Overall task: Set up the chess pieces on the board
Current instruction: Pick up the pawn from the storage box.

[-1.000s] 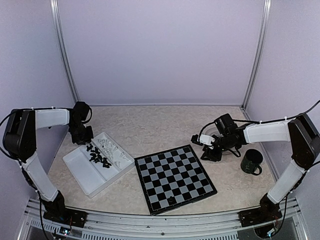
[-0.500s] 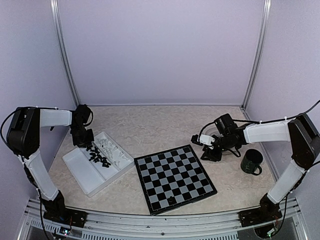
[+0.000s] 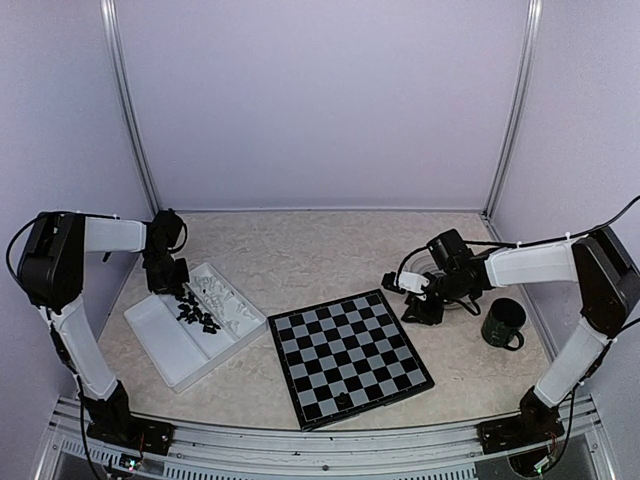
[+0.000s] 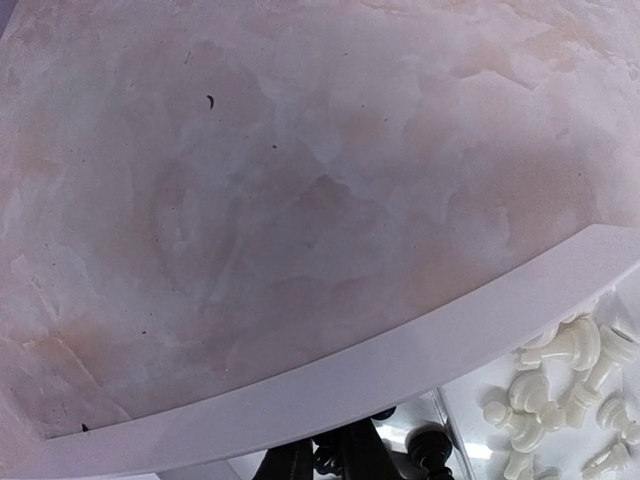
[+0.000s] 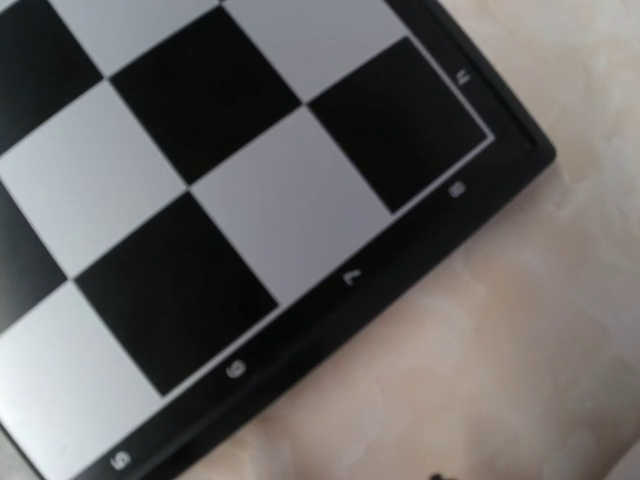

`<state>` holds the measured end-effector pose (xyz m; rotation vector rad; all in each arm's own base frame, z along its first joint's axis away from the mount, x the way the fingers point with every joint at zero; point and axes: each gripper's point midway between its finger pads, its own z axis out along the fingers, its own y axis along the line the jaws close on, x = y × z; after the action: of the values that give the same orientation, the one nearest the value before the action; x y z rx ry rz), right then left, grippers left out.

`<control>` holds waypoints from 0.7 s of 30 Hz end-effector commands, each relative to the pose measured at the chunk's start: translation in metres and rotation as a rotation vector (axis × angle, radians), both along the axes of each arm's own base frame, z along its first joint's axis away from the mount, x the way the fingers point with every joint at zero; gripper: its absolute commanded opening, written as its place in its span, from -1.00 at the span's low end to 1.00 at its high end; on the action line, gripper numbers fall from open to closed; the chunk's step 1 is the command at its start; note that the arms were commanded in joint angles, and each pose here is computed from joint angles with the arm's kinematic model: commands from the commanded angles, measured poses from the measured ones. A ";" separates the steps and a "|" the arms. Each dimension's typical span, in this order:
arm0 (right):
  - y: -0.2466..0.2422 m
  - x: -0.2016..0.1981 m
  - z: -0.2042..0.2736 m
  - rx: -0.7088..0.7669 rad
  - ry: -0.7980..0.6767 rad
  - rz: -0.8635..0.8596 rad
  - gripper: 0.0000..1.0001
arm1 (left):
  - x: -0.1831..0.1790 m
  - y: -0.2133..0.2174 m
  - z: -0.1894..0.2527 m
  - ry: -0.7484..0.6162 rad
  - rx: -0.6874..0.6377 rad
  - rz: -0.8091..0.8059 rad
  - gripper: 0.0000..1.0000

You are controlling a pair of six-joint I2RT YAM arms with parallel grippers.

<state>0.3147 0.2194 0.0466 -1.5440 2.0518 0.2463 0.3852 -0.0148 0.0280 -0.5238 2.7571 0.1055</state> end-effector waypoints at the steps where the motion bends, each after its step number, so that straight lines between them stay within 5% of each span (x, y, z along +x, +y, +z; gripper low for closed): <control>1: -0.001 -0.008 -0.011 -0.022 0.033 0.014 -0.08 | 0.004 0.005 0.007 -0.025 0.030 0.001 -0.82; 12: 0.001 -0.009 -0.013 -0.020 0.045 0.016 -0.08 | -0.016 -0.032 0.075 -0.103 0.072 -0.115 -0.87; 21: 0.004 -0.007 -0.007 0.001 0.031 0.014 -0.08 | -0.073 -0.225 0.132 -0.197 -0.140 -0.693 -0.91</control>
<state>0.3114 0.2179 0.0394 -1.5579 2.0747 0.2540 0.3523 -0.1615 0.1443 0.0468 2.6019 -0.0824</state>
